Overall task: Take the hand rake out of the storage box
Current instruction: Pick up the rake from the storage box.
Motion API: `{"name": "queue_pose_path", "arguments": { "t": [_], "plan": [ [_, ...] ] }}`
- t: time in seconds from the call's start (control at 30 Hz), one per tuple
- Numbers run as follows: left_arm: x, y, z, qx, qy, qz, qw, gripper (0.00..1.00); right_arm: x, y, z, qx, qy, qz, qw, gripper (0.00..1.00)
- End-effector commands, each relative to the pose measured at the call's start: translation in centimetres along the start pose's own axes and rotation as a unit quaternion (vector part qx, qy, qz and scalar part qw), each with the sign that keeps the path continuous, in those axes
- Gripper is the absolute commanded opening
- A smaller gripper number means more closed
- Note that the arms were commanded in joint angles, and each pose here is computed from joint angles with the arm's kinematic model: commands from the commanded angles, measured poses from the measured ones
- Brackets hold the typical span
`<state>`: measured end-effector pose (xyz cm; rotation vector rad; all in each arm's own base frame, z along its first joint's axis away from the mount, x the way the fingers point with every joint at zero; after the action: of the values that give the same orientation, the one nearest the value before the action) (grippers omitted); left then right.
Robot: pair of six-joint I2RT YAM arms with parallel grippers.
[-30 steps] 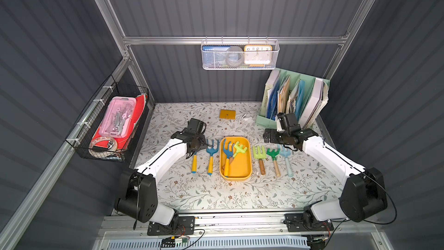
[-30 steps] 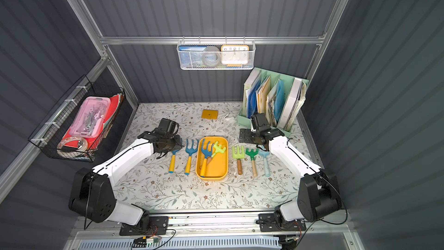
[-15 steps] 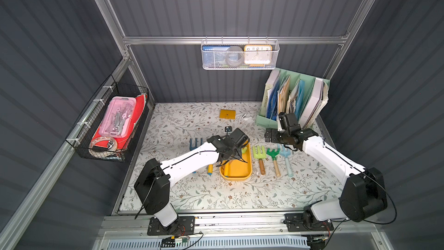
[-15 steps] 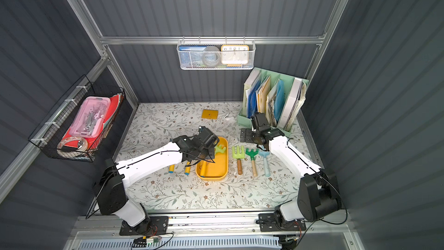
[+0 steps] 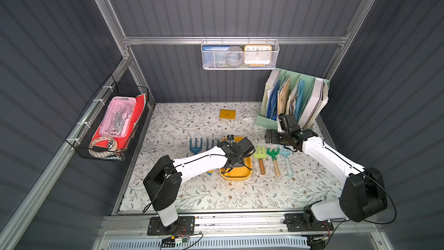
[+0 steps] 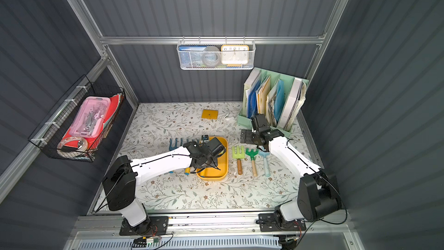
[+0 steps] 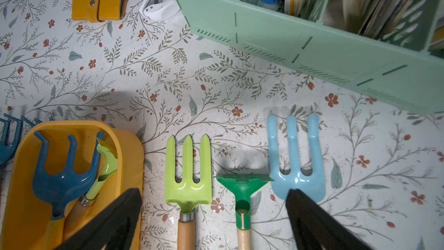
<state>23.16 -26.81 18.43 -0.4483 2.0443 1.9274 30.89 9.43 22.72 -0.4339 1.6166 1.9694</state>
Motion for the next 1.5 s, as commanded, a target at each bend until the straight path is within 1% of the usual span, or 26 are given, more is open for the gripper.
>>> {"name": "queue_pose_path", "arguments": {
  "t": [0.0,0.23,0.37,0.73,0.9,1.1,1.27,1.47],
  "plan": [
    [1.2,-1.1,1.1,-0.047,0.004,0.013,0.999,0.46,0.4,-0.2,-0.1,0.0,-0.006,0.006,1.0,0.99],
    [1.8,-2.4,1.0,-0.055,-0.008,0.027,0.998,0.46,0.2,0.0,0.1,-0.005,-0.006,0.003,1.0,0.99],
    [2.3,-3.1,1.0,-0.051,-0.02,0.041,0.998,0.43,0.1,0.0,0.1,-0.005,-0.005,0.002,1.0,0.99],
    [1.9,-4.0,1.3,-0.07,-0.027,0.037,0.996,0.42,0.2,-0.2,0.1,-0.006,-0.006,0.006,1.0,0.99],
    [1.0,-4.3,1.5,-0.069,-0.028,0.031,0.997,0.36,0.3,-0.2,0.1,-0.008,-0.006,0.009,1.0,0.99],
    [0.6,-4.5,1.6,-0.064,-0.031,0.03,0.997,0.3,0.4,-0.3,0.0,-0.005,-0.006,0.01,1.0,0.99],
    [0.0,-3.9,1.6,-0.055,-0.028,0.017,0.998,0.26,0.5,-0.3,0.0,-0.005,-0.006,0.009,1.0,0.99],
    [-1.9,-1.5,1.2,-0.036,-0.03,-0.018,0.999,0.23,0.5,-0.2,0.0,-0.008,-0.007,0.01,1.0,0.99]
  ]
}}
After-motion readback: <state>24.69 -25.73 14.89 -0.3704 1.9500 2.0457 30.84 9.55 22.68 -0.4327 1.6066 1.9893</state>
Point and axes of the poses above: each gripper's point midway between its finger pads, its own y axis back along the fingers, its own z axis along the line the jaws close on, x = y × z, the point moved 10 cm from there along y, back along the fingers, and after that the axes turned 5 degrees about -y, right-handed, at the moved point
